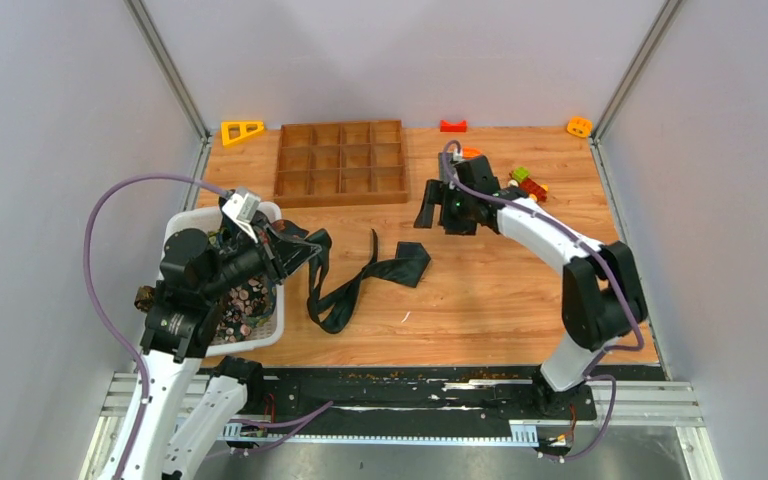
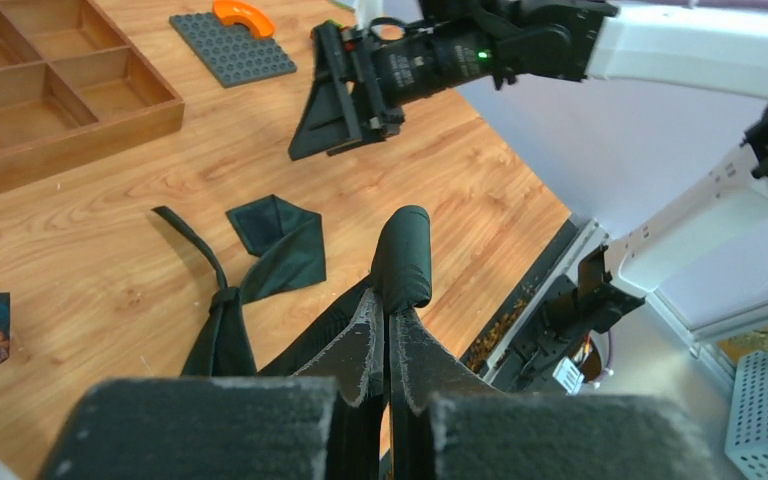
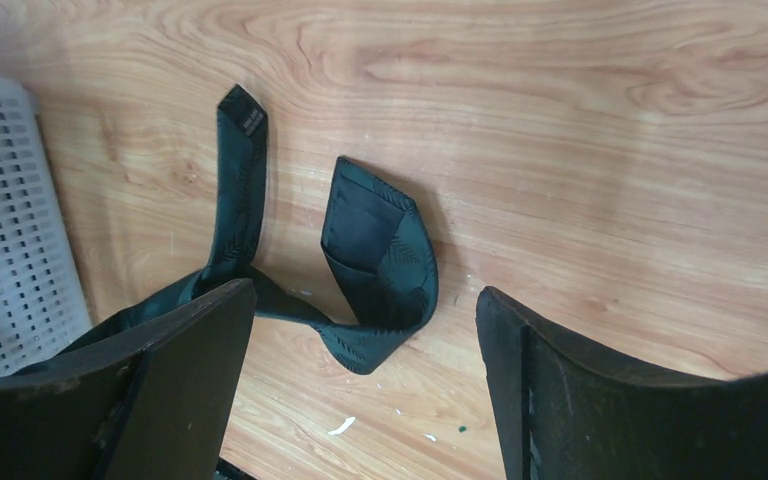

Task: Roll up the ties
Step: Place the tie at the center of the board.

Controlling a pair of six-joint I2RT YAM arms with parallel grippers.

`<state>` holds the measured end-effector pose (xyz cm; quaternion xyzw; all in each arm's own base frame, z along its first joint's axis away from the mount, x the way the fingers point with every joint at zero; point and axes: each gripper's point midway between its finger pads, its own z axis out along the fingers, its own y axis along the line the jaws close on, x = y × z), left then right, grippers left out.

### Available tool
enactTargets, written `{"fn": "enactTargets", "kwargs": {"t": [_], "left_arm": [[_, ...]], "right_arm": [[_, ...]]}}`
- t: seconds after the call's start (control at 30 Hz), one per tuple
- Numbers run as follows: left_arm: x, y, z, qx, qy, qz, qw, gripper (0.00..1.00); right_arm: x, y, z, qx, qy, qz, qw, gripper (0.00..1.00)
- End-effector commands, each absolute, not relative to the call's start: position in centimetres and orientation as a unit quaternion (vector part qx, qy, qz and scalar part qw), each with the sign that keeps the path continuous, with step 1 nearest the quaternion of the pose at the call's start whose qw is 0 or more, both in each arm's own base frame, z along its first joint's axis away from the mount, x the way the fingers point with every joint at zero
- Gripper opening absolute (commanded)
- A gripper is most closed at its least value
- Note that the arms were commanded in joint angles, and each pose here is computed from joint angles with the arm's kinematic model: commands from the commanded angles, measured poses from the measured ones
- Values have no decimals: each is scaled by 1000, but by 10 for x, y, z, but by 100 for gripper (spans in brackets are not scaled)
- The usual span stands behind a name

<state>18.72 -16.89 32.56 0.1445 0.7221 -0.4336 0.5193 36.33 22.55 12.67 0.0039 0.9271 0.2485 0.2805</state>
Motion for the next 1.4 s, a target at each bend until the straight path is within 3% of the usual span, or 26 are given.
{"fn": "enactTargets", "kwargs": {"t": [0.0,0.17,0.53,0.6,0.77,1.13,1.37], "left_arm": [[176,-165,317,165,726,-418,521,0],[168,-161,309,167,729,-410,521,0],[162,-158,296,171,738,-402,515,0],[162,-158,294,170,739,-401,515,0],[164,-160,293,163,736,-411,512,0],[184,-189,308,169,692,-497,496,0],[192,-241,295,229,695,-512,451,0]], "right_arm": [[358,246,110,8,944,250,216,82],[350,243,84,12,958,202,201,74],[331,253,45,19,963,217,158,51],[333,254,44,18,963,217,160,42],[349,251,44,22,956,231,178,1],[426,168,63,102,911,258,304,0],[449,79,91,168,863,238,412,0]]}}
